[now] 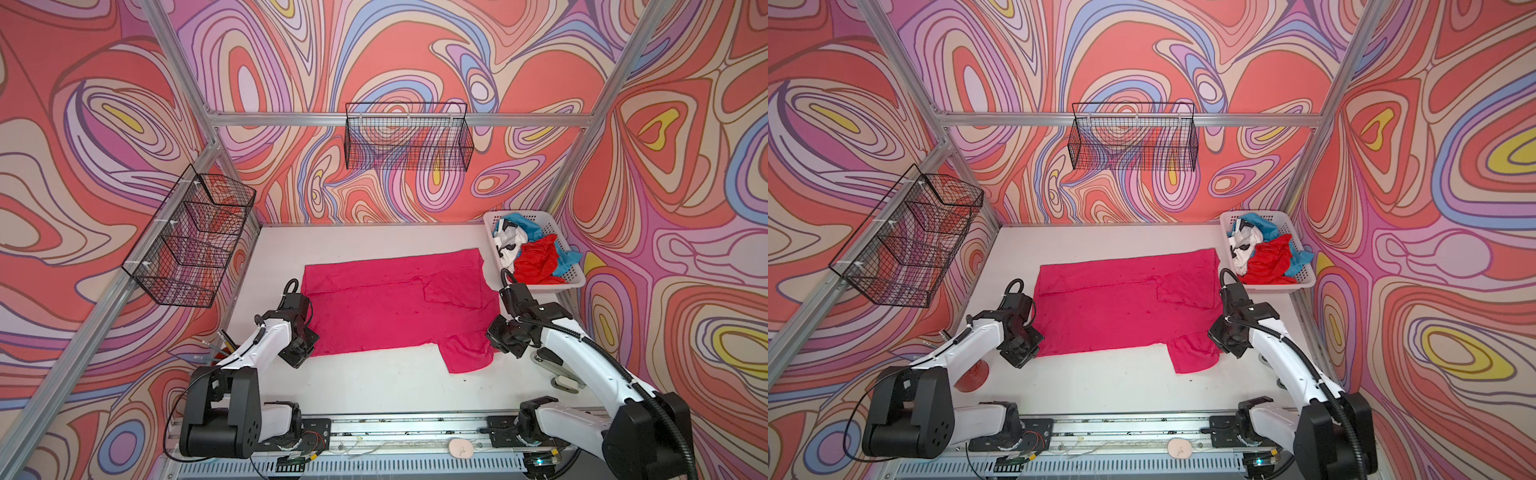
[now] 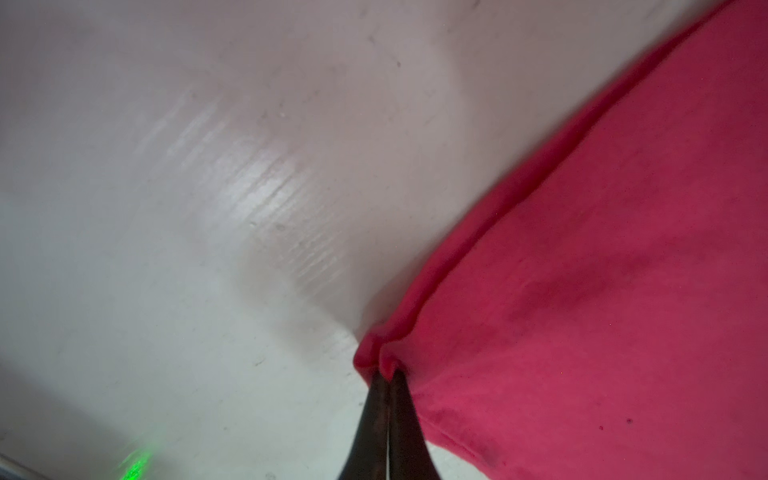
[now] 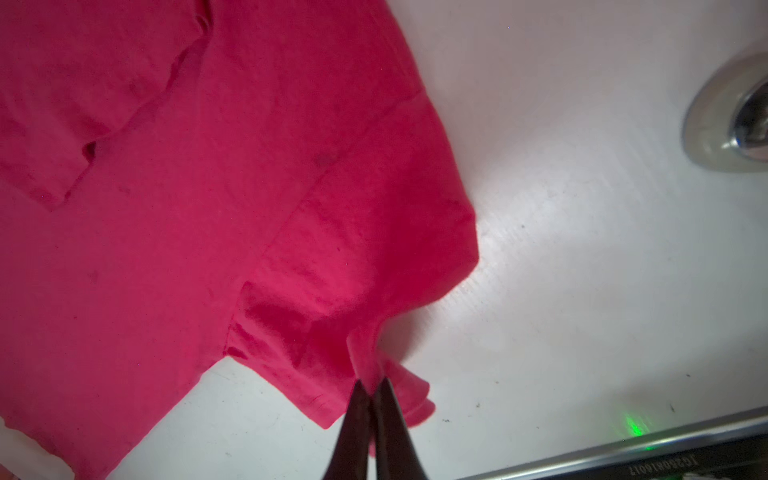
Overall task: Fold and stack the t-shirts
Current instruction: 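Lift the near hem with both grippers and fold it toward the far edge, then lay the folded hem onto the far edge and open both grippers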
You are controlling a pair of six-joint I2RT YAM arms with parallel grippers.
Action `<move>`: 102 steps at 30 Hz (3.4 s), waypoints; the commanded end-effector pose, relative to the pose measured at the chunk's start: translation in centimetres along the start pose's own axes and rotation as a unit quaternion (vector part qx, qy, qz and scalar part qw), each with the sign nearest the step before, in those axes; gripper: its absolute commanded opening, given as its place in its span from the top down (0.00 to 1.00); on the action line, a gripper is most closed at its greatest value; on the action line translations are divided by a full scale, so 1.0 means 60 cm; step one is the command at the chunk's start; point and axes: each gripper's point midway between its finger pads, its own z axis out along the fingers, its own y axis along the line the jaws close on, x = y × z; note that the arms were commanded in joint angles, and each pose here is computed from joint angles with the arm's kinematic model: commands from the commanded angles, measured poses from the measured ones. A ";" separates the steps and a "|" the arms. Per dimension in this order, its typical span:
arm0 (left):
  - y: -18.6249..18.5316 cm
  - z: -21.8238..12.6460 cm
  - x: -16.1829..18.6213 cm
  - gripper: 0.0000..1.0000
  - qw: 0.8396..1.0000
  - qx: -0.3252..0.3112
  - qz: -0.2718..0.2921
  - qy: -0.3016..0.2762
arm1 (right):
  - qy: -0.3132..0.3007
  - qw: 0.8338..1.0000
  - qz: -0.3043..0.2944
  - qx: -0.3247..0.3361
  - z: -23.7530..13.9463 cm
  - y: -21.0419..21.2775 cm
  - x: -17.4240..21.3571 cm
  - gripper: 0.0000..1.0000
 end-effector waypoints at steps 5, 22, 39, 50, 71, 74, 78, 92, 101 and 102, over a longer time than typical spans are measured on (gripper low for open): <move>-0.072 -0.061 -0.038 1.00 0.998 0.056 0.020 -0.025 | -0.013 0.999 -0.033 -0.011 -0.023 0.045 -0.032 1.00; -0.211 -0.091 -0.117 1.00 0.985 0.149 0.057 -0.059 | -0.052 0.990 -0.100 -0.090 -0.045 0.230 -0.157 1.00; -0.241 -0.089 -0.164 1.00 0.972 0.201 0.071 -0.102 | -0.079 0.985 -0.110 -0.109 -0.019 0.289 -0.282 1.00; -0.249 -0.105 -0.181 1.00 0.958 0.233 0.082 -0.146 | -0.097 0.984 -0.103 -0.108 -0.017 0.287 -0.329 1.00; -0.253 -0.085 -0.203 1.00 0.956 0.223 0.085 -0.173 | -0.121 0.982 -0.091 -0.112 -0.014 0.288 -0.367 1.00; -0.249 -0.074 -0.207 1.00 0.959 0.205 0.090 -0.173 | -0.123 0.982 -0.091 -0.111 -0.006 0.290 -0.373 1.00; -0.241 -0.052 -0.207 1.00 0.964 0.185 0.094 -0.166 | -0.117 0.983 -0.091 -0.108 0.016 0.291 -0.376 1.00; -0.233 -0.025 -0.218 1.00 0.969 0.152 0.094 -0.169 | -0.119 0.983 -0.098 -0.098 0.063 0.303 -0.405 1.00; -0.225 -0.011 -0.218 1.00 0.974 0.132 0.092 -0.162 | -0.114 0.984 -0.097 -0.101 0.084 0.306 -0.409 1.00; -0.224 -0.008 -0.218 1.00 0.974 0.130 0.092 -0.160 | -0.112 0.984 -0.098 -0.101 0.086 0.307 -0.409 1.00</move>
